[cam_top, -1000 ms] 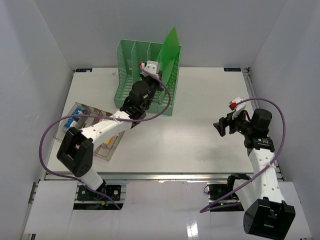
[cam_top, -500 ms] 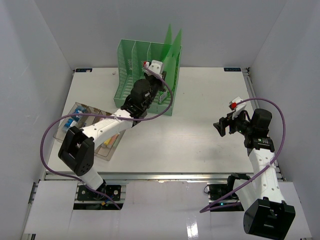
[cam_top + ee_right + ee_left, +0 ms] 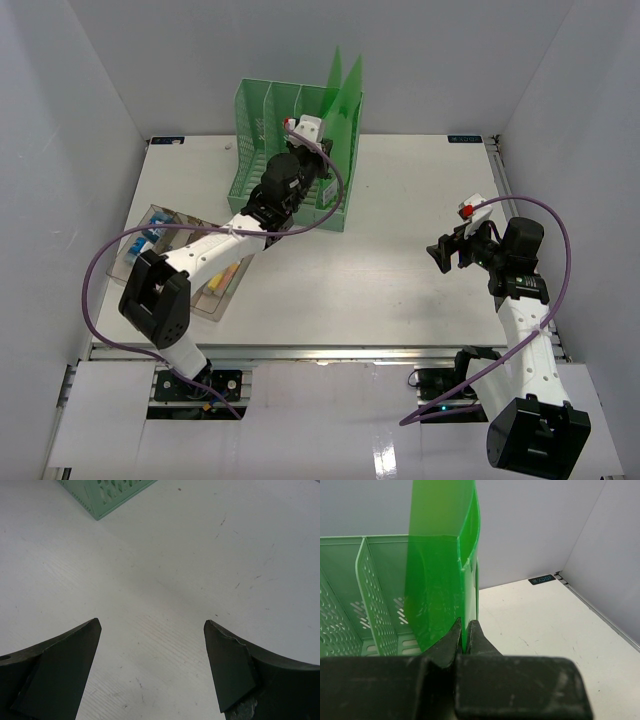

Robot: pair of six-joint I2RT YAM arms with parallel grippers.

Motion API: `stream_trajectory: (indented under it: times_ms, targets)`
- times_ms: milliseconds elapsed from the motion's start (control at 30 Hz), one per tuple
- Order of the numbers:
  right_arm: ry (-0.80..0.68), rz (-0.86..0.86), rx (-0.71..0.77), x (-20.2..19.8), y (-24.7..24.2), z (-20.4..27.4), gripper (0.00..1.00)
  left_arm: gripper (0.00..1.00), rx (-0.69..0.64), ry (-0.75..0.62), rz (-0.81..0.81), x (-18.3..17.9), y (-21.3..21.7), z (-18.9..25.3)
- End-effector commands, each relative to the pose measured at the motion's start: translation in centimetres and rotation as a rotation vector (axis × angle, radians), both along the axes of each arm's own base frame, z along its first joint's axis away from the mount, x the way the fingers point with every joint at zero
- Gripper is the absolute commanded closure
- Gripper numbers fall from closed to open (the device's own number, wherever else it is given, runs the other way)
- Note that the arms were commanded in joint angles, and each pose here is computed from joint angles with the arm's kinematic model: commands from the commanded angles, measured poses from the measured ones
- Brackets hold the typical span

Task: Organize the desk

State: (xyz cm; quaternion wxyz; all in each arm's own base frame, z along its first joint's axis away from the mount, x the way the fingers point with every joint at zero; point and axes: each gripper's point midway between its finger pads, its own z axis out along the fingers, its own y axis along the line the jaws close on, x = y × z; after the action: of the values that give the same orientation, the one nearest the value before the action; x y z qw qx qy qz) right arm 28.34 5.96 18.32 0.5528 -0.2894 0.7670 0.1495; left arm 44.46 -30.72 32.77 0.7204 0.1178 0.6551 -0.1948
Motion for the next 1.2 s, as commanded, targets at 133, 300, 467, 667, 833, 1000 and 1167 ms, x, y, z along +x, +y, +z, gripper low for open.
stream_trajectory:
  times_ms: [133,300,467,667,833,1000,1167]
  targets:
    - [-0.029,0.003,0.002,0.2,0.0,0.4,0.10,1.00,0.216,0.363,-0.023,-1.1,0.6,-14.2]
    - [-0.029,0.004,0.002,0.2,0.0,0.4,0.10,1.00,0.193,0.334,-0.008,-1.9,1.6,-13.9]
    - [-0.030,0.006,0.005,0.2,0.0,0.4,0.10,1.00,0.156,0.225,0.030,-2.2,2.8,-9.9]
    - [-0.028,0.005,0.006,0.2,0.0,0.3,0.10,1.00,0.118,0.074,0.045,-2.9,3.8,-2.2]
    - [-0.028,0.005,0.006,0.2,0.0,0.3,0.10,1.00,0.063,0.013,0.018,-4.3,4.3,2.9]
    - [-0.029,0.008,0.007,0.2,0.1,0.4,0.10,1.00,0.025,-0.016,0.006,-5.6,5.0,6.5]
    - [-0.028,0.009,0.009,0.1,0.1,0.4,0.10,1.00,-0.006,-0.060,0.014,-6.8,6.1,9.8]
